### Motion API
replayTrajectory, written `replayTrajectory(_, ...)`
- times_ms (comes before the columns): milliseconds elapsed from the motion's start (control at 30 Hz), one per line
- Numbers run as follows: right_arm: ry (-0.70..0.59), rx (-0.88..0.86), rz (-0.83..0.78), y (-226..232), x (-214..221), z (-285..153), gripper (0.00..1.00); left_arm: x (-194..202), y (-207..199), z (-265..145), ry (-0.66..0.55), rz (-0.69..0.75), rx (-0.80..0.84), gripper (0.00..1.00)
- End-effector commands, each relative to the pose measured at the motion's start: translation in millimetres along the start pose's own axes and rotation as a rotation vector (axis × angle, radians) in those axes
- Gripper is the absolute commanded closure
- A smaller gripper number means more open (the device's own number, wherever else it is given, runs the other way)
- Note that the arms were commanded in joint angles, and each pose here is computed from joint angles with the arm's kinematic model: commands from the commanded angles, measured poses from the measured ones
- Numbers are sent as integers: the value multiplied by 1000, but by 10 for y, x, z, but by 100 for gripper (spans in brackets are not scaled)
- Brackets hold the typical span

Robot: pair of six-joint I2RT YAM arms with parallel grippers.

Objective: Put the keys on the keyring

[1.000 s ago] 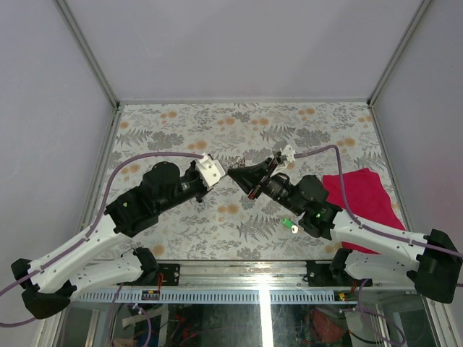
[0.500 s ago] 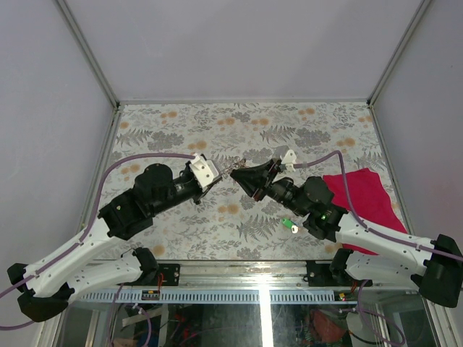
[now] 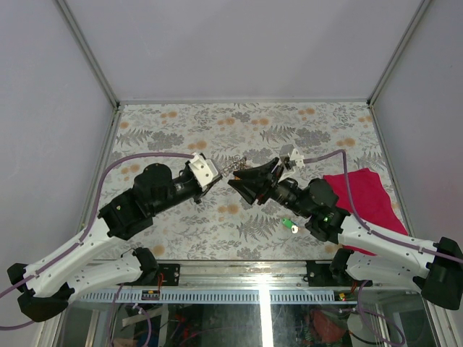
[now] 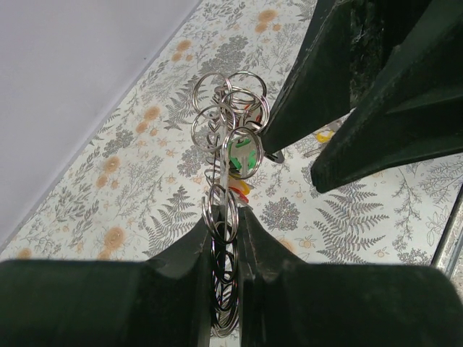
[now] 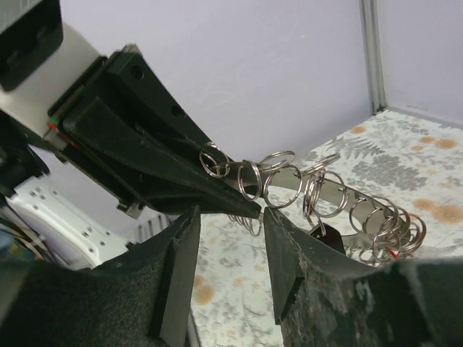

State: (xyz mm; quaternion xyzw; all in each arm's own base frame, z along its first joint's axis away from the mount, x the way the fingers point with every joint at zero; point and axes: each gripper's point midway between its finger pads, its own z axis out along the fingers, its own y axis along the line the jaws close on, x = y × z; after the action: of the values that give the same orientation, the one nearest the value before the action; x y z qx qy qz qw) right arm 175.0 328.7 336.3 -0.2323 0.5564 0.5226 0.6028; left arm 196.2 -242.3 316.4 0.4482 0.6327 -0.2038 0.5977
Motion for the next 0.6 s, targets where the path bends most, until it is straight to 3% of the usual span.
replayTrajectory(0,-149,24,250,73,-373,27,53,-479,146,-38,-165,-16,-59,100)
replayTrajectory(267,-273,62,592,16,-542,-2,53,-511,195,-41,-177,-44,-88,100)
replayTrajectory(567,-273,45,688,28,-503,57,53,-562,224,-35,-186,-54,-100,100)
